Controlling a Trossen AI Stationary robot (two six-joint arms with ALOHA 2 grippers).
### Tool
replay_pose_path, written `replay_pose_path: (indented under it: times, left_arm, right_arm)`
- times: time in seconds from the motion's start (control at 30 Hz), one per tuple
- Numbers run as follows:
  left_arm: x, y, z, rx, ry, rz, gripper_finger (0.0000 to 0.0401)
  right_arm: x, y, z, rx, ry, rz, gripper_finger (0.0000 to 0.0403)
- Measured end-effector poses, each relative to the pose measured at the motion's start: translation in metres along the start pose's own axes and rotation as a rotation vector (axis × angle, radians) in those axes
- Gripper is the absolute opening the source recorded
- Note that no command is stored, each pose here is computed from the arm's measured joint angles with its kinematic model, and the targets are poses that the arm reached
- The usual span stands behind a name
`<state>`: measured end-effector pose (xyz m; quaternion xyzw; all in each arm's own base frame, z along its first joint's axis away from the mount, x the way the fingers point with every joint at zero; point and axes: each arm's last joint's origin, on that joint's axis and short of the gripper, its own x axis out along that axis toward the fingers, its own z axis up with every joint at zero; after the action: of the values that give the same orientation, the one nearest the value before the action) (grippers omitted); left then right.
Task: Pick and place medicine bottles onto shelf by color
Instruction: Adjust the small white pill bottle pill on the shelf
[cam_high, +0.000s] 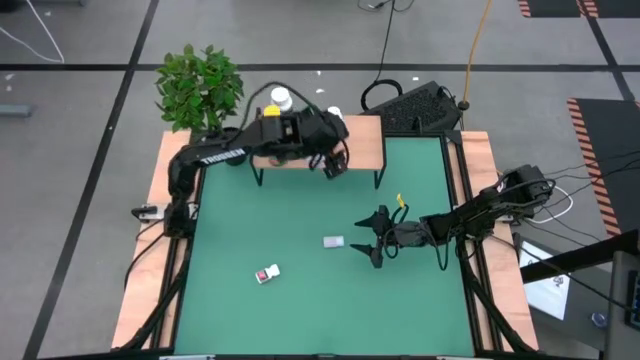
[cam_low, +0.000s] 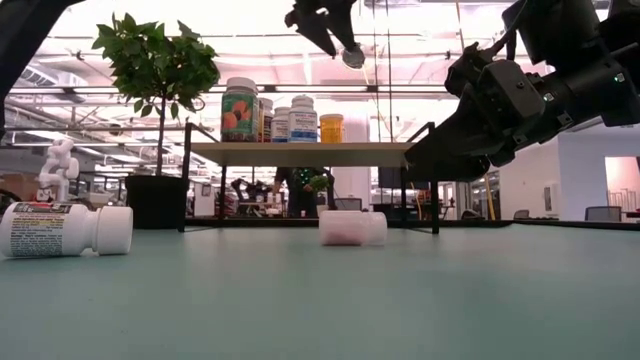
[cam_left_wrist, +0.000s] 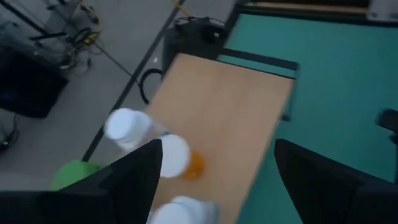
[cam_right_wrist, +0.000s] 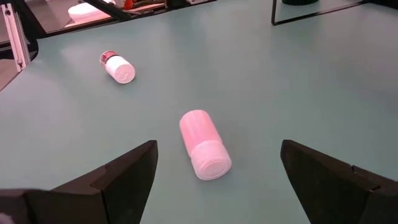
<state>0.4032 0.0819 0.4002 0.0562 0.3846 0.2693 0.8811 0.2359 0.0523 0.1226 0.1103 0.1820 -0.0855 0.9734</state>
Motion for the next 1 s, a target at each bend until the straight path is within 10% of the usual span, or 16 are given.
replay_pose_path:
  times: [0.3,1.0]
  left_arm:
    - [0.012,-0.035,-0.012,0.071,0.094,0.051,0.0312]
    - [0.035,-0.002,-0.028,0.036,0.231,0.185,0.0312]
  right_arm:
    - [0.0,0.0,0.0,0.003,0.001,0.002,0.0336]
    - [0.0,0.0,0.0,0.01,0.001,0.003,0.0336]
